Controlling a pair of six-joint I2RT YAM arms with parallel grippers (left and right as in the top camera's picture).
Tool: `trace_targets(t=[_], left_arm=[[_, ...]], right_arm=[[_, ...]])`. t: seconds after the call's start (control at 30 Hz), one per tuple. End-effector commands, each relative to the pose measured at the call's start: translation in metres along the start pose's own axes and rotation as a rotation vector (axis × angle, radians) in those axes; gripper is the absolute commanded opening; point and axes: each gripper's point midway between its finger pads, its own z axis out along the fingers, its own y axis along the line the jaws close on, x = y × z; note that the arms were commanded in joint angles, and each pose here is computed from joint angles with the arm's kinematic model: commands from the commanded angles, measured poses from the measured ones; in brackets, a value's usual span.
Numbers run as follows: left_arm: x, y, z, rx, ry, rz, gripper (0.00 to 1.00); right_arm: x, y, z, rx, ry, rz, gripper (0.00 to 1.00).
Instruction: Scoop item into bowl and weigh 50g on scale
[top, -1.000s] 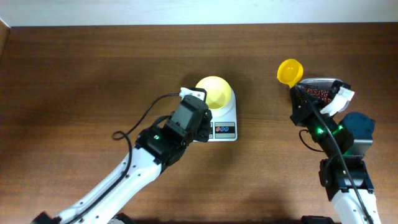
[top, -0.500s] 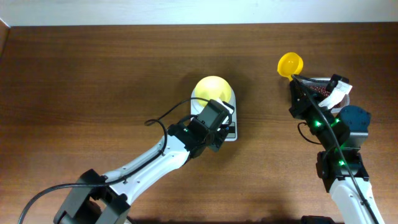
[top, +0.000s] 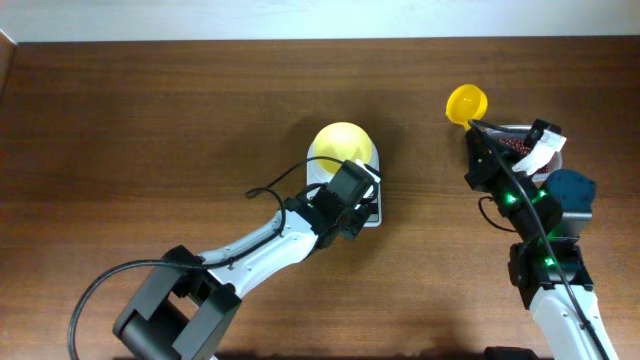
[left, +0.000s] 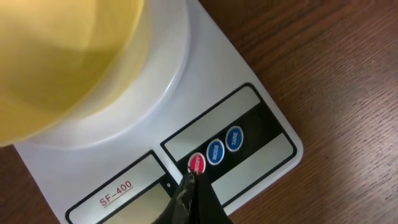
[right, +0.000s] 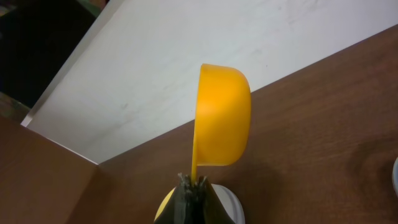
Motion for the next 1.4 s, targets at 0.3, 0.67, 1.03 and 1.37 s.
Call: trace_targets(t=[0.3,0.67,1.03,1.37], left_arm=[[0.0,0.0,0.016,-0.01,0.001,0.018,0.0],[0.005,-0.001,0.025,-0.011,0.017,0.019,0.0],[0.018,-0.003,0.04,-0.009,0.058,0.024,0.0],[-0.057,0.007,-0.086,-0.004,-0.245,0.013,0.0]], right_arm=[[-0.006,-0.001,0.0,0.007,-0.018,-0.014,0.04],[-0.006,-0.001,0.0,0.007,-0.018,-0.014,0.04],[-0.006,-0.001,0.0,0.007,-0.017,-0.014,0.04],[-0.019,-0.003,-0.001,0.028,-0.082,-0.029,0.04]])
